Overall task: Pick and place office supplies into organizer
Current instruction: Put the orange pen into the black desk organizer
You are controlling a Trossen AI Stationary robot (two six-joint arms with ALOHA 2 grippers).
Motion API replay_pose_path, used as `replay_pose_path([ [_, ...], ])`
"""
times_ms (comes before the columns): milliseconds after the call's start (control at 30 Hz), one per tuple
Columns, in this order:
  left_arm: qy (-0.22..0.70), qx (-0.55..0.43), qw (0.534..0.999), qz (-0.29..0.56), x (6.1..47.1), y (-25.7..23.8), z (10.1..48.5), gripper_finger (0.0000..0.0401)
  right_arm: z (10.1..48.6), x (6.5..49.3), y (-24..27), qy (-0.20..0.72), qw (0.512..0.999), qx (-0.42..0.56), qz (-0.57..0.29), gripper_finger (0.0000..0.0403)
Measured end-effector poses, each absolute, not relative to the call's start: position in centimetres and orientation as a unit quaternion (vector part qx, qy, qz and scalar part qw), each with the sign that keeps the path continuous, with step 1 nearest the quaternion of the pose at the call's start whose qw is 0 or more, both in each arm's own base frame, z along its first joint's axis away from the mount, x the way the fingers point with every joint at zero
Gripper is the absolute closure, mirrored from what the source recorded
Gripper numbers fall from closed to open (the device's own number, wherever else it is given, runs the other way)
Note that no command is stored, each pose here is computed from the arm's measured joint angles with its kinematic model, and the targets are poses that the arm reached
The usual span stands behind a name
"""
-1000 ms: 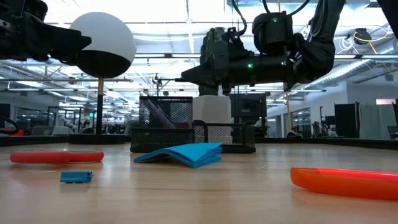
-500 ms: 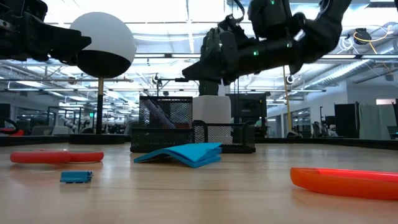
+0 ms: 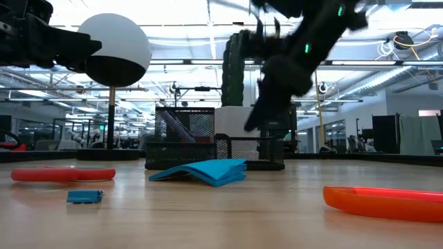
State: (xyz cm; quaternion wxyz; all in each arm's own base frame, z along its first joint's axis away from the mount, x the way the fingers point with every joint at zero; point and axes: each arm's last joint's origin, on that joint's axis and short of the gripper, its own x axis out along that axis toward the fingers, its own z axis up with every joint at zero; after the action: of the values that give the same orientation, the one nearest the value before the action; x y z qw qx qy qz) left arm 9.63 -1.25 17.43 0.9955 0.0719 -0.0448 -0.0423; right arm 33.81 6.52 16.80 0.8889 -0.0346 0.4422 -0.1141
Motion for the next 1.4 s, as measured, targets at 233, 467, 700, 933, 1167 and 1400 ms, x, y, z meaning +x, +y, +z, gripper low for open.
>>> replay_pose_path([
  [233, -0.045, 0.072, 0.996, -0.042, 9.6, -1.2, 17.4, 0.0256, 18.7, 33.0, 10.0, 0.492, 0.864, -0.041, -0.098, 0.0312],
  [467, -0.045, 0.072, 0.996, -0.042, 9.6, -1.2, 17.4, 0.0256, 20.9, 32.5, 12.3, 0.538, 0.84, 0.019, -0.069, 0.0312],
  [700, -0.045, 0.072, 0.996, -0.042, 9.6, -1.3, 17.4, 0.0256, 22.1, 32.6, 13.3, 0.583, 0.788, 0.196, -0.008, 0.0314],
  [933, -0.045, 0.072, 0.996, -0.042, 9.6, -1.2, 17.4, 0.0256, 22.1, 32.5, 13.5, 0.595, 0.77, 0.231, -0.009, 0.0314],
  [1167, -0.045, 0.072, 0.996, -0.042, 9.6, -1.3, 17.4, 0.0256, 20.4, 32.2, 15.0, 0.623, 0.749, 0.226, -0.022, 0.0314],
  [1400, -0.045, 0.072, 0.996, -0.042, 9.6, -1.2, 17.4, 0.0256, 18.8, 31.6, 17.0, 0.652, 0.723, 0.225, -0.046, 0.0314],
])
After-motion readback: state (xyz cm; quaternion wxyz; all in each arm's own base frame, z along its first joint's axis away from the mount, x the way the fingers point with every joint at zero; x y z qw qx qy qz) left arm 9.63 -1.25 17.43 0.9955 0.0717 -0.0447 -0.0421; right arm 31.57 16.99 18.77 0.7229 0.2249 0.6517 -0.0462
